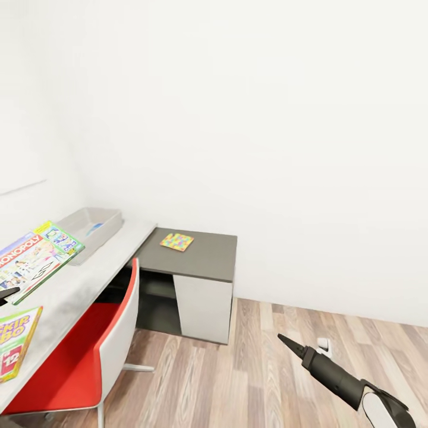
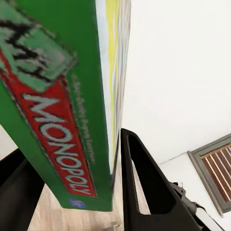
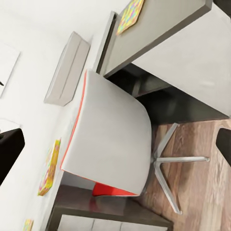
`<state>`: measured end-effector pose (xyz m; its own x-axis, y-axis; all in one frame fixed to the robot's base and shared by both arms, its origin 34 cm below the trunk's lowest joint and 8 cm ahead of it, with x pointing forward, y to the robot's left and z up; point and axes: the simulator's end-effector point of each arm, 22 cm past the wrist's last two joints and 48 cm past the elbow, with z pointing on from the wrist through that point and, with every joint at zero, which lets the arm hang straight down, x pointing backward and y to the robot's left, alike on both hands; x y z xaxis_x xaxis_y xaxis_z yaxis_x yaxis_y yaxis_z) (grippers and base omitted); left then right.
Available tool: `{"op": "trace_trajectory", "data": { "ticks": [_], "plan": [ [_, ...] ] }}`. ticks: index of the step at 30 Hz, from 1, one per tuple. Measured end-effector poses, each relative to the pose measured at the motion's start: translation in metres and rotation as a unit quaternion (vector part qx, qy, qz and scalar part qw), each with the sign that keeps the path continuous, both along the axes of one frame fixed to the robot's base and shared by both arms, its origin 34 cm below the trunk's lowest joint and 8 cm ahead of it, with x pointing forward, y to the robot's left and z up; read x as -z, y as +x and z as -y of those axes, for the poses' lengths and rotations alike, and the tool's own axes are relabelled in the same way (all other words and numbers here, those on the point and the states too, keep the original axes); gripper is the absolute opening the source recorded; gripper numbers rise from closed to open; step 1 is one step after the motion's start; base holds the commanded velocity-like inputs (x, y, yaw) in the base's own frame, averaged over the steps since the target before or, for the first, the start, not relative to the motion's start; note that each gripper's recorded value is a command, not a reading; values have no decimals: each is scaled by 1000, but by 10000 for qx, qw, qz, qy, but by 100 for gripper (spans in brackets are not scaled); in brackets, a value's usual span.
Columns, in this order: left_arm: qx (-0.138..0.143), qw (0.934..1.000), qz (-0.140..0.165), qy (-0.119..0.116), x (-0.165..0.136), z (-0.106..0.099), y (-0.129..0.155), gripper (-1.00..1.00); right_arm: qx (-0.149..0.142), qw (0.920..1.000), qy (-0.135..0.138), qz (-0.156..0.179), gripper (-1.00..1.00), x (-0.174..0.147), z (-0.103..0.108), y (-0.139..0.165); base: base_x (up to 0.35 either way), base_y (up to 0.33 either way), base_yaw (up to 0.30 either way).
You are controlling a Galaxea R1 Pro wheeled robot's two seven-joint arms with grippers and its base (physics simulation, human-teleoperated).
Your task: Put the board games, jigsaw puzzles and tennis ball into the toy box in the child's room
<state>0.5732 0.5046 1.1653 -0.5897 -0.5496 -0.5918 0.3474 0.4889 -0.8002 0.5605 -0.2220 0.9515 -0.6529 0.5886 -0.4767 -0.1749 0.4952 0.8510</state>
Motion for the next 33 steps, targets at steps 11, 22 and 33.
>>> {"op": "trace_trajectory", "data": {
  "ticks": [11, 22, 33],
  "plan": [
    [1, 10000, 0, 1, 0, 0, 0, -100, 3, 10000, 11, 5, 100, 0, -1, 0, 325, 20, 19],
    [1, 10000, 0, 2, 0, 0, 0, -100, -9, 10000, 6, 17, 100, -1, -1, 0, 313, 103, 6],
    [23, 9998, 151, 142, 0, 1, 0, -100, -601, 9936, 88, 956, 100, -95, -31, 6, 199, 18, 15]
  ]
}}
